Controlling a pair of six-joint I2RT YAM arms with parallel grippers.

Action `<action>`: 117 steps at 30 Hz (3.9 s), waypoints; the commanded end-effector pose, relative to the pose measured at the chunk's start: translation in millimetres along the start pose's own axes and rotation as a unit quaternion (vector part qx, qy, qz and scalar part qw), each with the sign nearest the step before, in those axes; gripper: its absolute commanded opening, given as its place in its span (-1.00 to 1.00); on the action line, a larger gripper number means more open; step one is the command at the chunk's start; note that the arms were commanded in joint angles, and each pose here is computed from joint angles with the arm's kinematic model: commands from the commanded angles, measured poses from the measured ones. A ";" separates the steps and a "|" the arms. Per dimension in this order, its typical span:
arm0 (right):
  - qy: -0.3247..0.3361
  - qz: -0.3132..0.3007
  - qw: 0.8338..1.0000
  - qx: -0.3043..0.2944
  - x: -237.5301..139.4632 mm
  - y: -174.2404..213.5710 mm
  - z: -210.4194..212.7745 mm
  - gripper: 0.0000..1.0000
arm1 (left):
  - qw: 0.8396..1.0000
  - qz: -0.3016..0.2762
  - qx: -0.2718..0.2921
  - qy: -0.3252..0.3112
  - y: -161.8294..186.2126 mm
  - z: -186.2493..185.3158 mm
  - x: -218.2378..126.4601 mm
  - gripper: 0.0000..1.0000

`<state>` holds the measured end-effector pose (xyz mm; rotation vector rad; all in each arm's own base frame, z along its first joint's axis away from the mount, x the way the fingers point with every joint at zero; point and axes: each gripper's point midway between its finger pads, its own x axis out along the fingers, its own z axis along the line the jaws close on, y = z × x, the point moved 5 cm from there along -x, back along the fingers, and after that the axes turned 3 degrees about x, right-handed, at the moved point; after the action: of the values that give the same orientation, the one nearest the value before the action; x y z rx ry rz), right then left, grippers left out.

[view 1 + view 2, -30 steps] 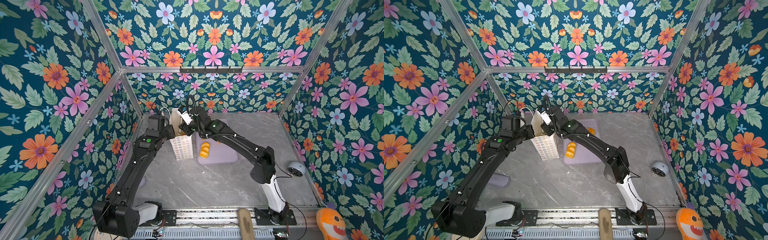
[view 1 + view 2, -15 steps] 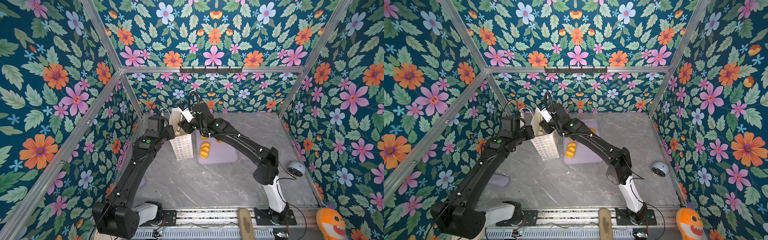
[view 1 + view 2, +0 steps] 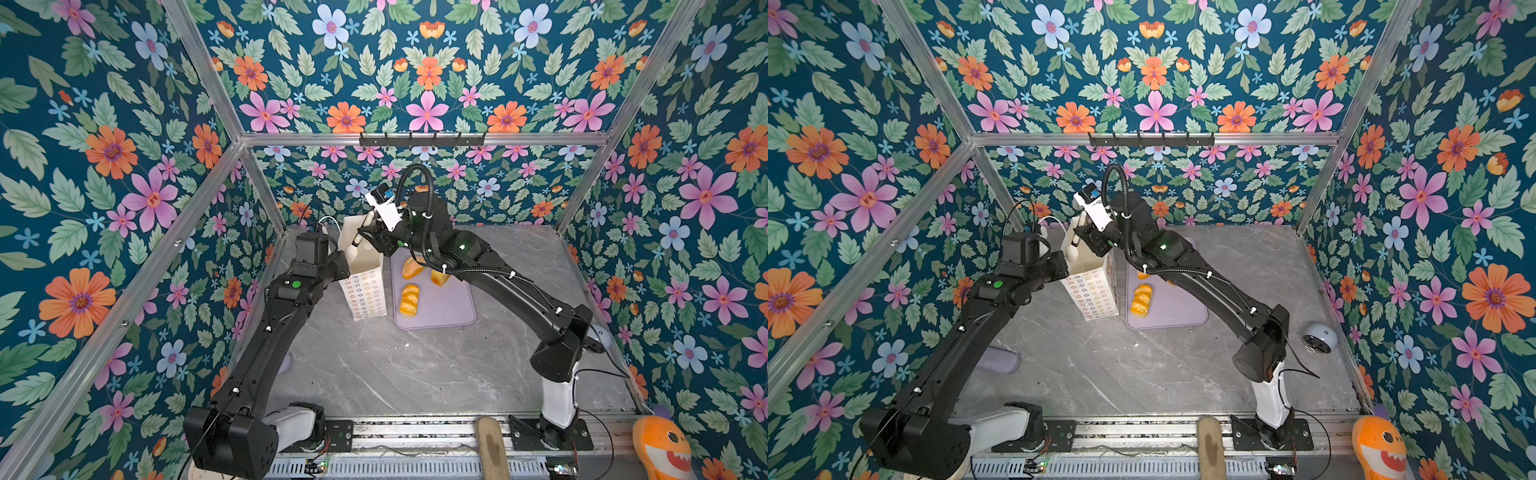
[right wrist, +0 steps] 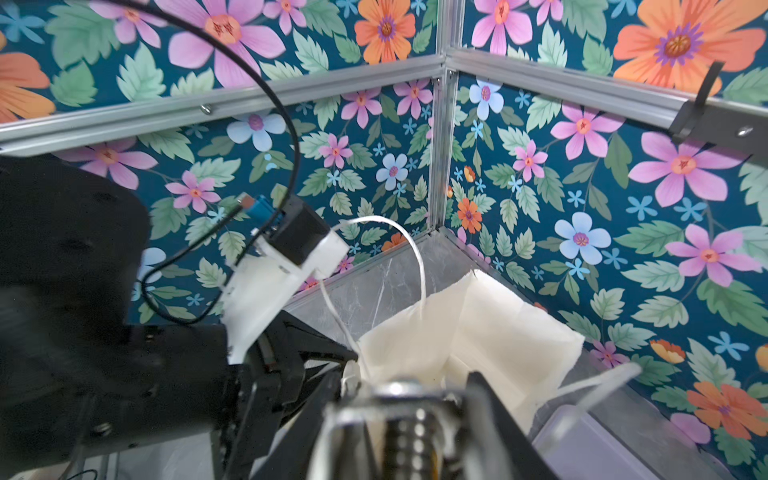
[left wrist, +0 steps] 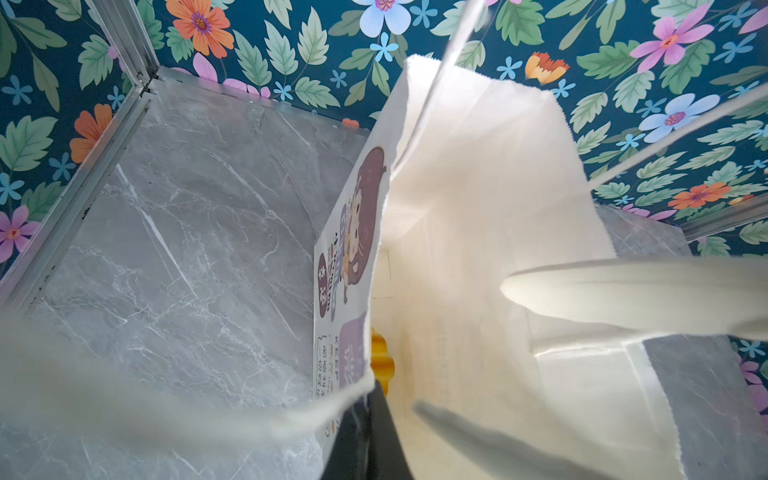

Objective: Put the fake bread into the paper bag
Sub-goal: 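Raise the empty tongs out of the bag and move them over the tray, then lower the tongs onto the orange swirl bun and squeeze them shut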

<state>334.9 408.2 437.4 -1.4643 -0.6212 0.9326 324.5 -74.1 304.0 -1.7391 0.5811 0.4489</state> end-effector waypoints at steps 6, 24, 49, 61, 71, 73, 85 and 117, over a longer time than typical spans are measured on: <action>-0.052 -0.120 0.991 -0.003 -62.8 -60.6 23.3 -0.05 | 1.000 -0.006 0.006 -0.001 -3.6 -0.3 -2.4 -0.84; 0.022 -0.210 0.977 -0.009 -190.8 -76.4 -5.2 -0.07 | 1.000 -0.002 0.005 0.001 -1.6 -0.7 0.5 -0.81; 0.252 -0.087 0.964 0.016 -186.4 41.7 -113.6 -0.08 | 1.000 0.003 0.003 -0.002 0.5 0.7 -1.4 -0.81; 0.323 -0.027 0.942 0.087 -139.3 109.9 -163.8 -0.08 | 1.000 0.007 0.004 0.000 2.7 0.3 0.8 -0.81; 0.326 -0.034 0.935 0.131 -120.6 125.2 -174.2 -0.08 | 1.000 0.007 0.004 0.001 3.8 0.6 -0.3 -0.81; 0.324 -0.037 0.935 0.139 -118.5 125.4 -174.7 -0.08 | 1.000 0.006 0.004 0.001 3.5 0.7 -1.0 -0.81; 0.317 -0.050 0.931 0.174 -117.5 127.0 -173.5 -0.16 | 1.000 0.002 0.005 0.002 2.4 0.5 -3.4 -0.80; 0.301 0.003 0.933 0.198 -68.0 179.9 -70.7 -0.06 | 1.000 -0.003 0.006 0.006 4.3 0.6 -4.8 -0.81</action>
<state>330.4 288.2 265.4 -1.3069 0.0350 0.5510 318.3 -74.0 301.8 -1.7418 0.5919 0.4420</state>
